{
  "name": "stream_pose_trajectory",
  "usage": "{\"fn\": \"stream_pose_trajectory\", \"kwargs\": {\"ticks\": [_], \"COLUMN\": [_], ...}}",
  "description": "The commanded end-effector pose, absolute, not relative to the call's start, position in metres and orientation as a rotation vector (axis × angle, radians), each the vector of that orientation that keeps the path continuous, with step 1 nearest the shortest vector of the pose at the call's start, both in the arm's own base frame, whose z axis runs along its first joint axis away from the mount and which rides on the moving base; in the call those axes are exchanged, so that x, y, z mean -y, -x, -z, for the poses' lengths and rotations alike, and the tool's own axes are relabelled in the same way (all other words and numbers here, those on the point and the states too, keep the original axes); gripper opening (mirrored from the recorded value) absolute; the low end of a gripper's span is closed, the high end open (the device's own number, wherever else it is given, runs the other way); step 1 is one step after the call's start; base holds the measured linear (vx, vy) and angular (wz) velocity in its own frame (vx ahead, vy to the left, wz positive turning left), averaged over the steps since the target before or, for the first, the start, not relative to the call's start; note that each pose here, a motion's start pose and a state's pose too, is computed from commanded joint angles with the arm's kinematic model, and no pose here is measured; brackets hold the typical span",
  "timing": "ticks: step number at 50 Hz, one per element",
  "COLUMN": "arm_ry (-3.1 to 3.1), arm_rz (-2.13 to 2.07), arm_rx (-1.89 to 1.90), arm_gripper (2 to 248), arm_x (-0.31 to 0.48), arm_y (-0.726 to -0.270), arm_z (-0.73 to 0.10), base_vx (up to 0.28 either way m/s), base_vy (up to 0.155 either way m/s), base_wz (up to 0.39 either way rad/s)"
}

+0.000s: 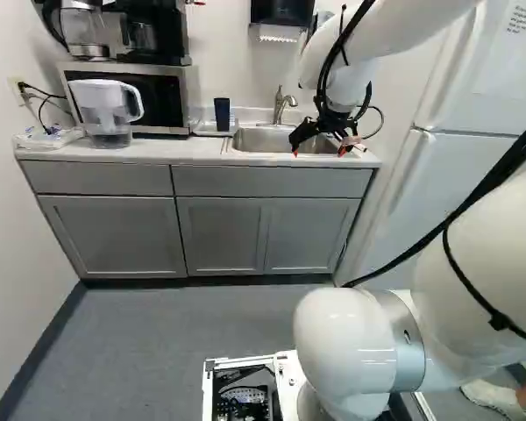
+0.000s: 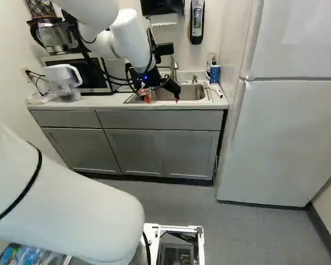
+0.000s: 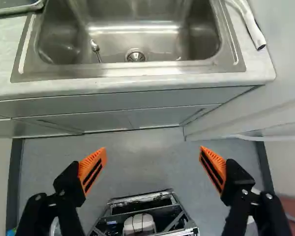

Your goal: Rinse the cup and place it in the tray

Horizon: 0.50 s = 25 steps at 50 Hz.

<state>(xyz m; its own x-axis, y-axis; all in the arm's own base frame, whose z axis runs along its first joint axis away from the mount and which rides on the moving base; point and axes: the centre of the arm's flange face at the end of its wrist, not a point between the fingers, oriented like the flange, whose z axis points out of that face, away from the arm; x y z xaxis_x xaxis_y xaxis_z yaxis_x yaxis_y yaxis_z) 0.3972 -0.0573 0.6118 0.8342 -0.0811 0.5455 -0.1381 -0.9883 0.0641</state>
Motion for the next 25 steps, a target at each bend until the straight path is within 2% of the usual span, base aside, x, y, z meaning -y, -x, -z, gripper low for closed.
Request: {"fn": "stream_pose_trajectory", "kwargs": {"ticks": [25], "arm_ry": [-2.912], "arm_rz": [-0.859], "arm_rx": [0.174], "arm_gripper": [247], "arm_x": [0.0573], "arm_y": [-0.3972], "arm_z": [-0.6118], "base_vx": [-0.101], "base_vy": [0.036], "base_wz": [0.001]}}
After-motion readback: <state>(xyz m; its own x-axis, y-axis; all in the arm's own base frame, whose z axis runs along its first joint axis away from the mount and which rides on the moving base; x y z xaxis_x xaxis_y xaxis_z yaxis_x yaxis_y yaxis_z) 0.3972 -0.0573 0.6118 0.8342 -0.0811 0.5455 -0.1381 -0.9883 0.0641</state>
